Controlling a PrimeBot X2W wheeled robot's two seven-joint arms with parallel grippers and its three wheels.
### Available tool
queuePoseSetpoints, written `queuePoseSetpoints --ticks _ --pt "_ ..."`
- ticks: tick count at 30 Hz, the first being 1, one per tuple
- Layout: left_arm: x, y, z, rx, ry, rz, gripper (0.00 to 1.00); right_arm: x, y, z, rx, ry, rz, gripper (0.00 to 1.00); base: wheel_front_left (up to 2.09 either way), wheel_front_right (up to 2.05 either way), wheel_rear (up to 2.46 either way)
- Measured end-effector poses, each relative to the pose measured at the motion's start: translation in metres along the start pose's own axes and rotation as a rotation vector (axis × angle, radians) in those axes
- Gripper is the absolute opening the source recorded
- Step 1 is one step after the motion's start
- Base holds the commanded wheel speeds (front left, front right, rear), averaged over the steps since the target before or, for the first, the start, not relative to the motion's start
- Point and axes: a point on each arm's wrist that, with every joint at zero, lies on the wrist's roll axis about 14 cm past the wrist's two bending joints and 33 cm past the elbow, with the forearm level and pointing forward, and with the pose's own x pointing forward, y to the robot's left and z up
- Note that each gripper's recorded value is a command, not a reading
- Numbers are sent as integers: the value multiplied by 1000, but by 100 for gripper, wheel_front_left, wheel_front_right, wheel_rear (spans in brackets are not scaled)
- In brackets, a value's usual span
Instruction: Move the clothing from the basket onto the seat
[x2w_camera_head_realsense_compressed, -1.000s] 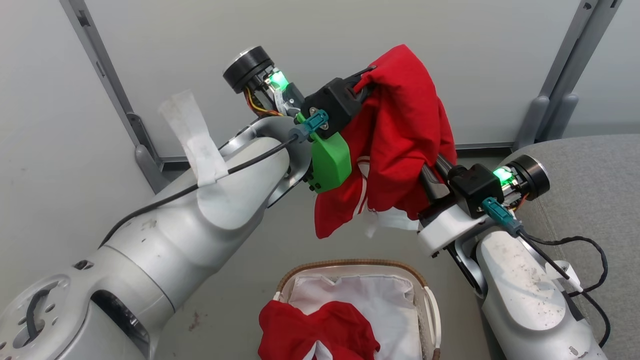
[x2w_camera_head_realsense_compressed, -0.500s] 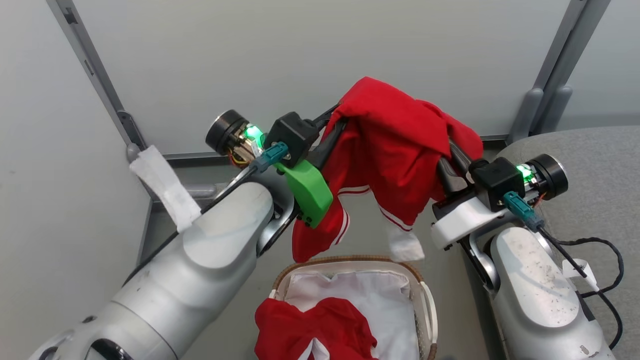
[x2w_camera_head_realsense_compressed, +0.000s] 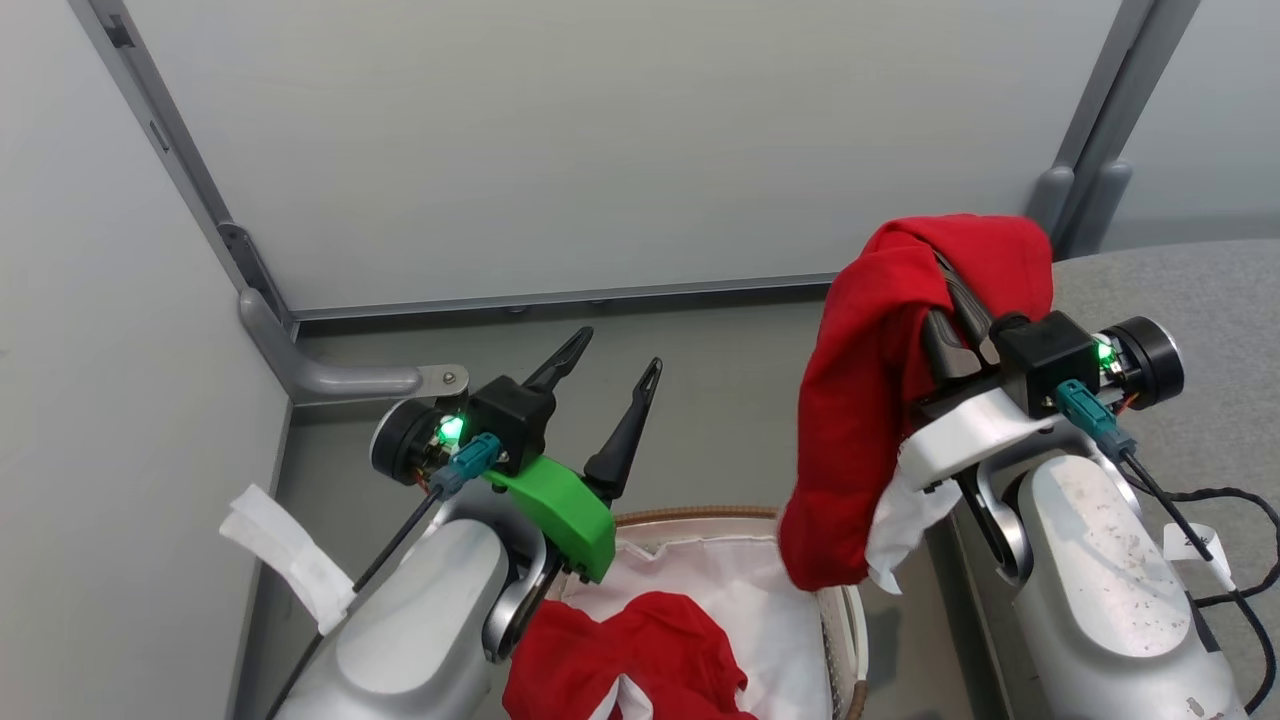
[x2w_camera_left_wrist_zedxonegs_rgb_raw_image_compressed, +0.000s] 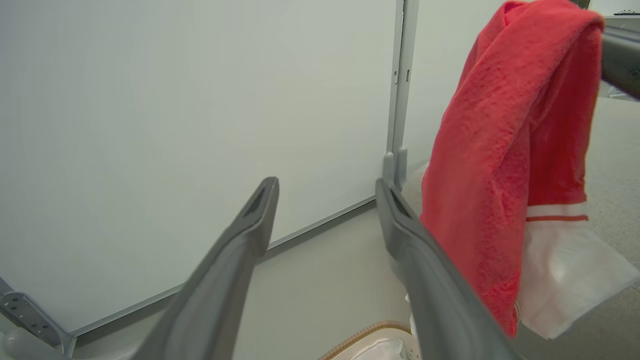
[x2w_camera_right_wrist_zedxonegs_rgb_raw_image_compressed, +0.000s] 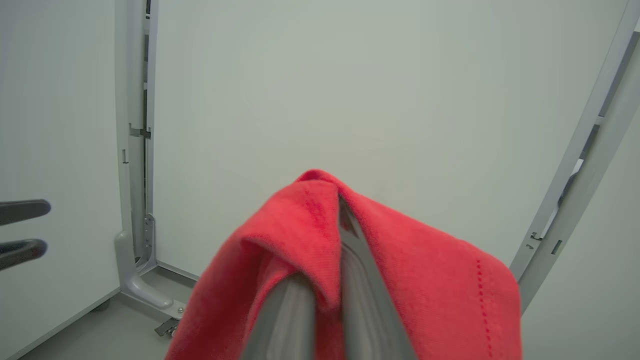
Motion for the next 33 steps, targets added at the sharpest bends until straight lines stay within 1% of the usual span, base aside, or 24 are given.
queuePoseSetpoints --ticks 5,11,16,20,26,33 --pt "-12 1 -21 -73 26 45 100 -7 -10 -6 1 18 -31 0 0 0 0" --pt "-24 -2 -37 -107 51 69 100 -15 -19 -12 4 38 -61 0 0 0 0" --pt "-27 -6 -41 -120 53 75 100 -19 -25 -12 2 42 -80 0 0 0 0" --pt "-25 -13 -43 -123 54 59 100 -24 -38 -13 -7 48 -119 0 0 0 0" --pt "-17 -26 -46 -150 54 25 100 -37 -67 -10 -55 56 -194 0 0 0 0" --pt "1 -53 -52 -169 65 -65 100 -64 -106 -8 -116 84 -301 0 0 0 0"
